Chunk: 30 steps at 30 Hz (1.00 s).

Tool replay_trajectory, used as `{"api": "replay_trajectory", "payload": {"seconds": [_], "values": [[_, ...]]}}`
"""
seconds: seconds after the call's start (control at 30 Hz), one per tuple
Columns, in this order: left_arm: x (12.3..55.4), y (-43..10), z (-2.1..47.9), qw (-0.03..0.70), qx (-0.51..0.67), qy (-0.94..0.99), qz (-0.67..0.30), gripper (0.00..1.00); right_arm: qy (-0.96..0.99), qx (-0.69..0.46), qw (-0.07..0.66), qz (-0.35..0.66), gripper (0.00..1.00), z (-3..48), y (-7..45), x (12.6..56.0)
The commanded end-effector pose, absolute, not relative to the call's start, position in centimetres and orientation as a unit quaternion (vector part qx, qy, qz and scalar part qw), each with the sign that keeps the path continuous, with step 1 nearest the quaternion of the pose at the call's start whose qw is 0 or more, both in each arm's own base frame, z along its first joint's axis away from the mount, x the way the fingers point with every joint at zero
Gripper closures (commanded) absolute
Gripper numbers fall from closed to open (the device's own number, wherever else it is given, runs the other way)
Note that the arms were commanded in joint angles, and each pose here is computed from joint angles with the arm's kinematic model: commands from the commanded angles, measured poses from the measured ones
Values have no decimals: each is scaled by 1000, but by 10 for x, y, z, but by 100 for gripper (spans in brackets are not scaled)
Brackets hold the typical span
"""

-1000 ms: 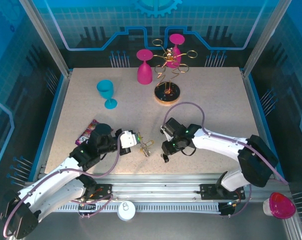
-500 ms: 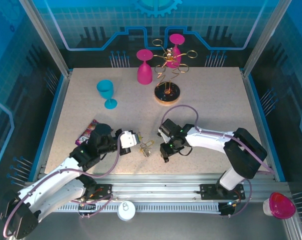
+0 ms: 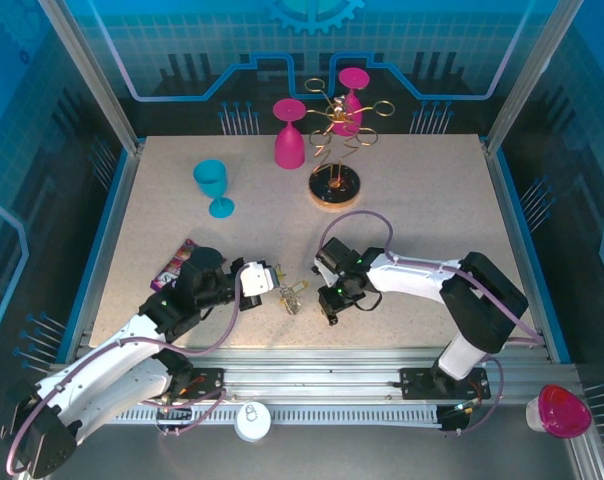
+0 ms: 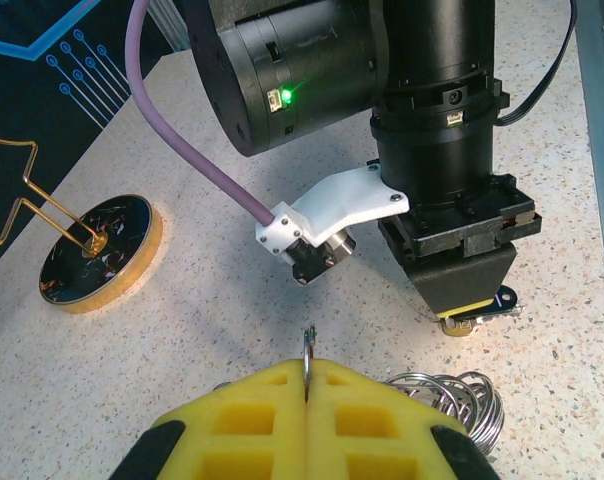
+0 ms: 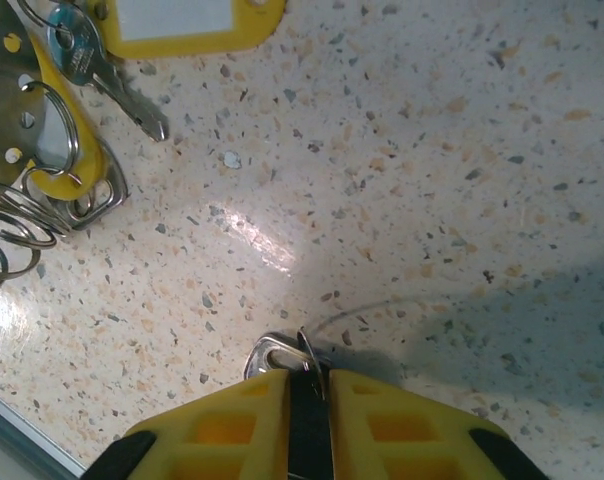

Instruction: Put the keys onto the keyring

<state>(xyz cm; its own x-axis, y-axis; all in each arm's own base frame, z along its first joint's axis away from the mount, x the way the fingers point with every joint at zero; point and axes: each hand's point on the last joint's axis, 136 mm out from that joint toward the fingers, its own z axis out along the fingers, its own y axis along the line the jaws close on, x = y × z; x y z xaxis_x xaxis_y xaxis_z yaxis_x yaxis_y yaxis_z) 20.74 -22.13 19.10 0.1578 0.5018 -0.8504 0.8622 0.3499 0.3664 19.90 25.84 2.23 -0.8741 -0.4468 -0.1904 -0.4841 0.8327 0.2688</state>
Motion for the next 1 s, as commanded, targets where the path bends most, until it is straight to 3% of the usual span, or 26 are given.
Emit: {"api": "replay_trajectory", "payload": {"seconds": [0.0,0.2,0.4,0.97], "values": [[204,-223,195,543,555,607,-172,100,952,-246,62,169,83,25,266,205],[204,-223,194,542,555,607,-171,100,953,-246,59,169,85,23,266,204],[204,-223,194,541,556,607,-170,100,951,-249,62,170,99,28,266,204],[197,-232,197,536,557,599,-209,100,841,-435,219,235,100,146,258,178]]}}
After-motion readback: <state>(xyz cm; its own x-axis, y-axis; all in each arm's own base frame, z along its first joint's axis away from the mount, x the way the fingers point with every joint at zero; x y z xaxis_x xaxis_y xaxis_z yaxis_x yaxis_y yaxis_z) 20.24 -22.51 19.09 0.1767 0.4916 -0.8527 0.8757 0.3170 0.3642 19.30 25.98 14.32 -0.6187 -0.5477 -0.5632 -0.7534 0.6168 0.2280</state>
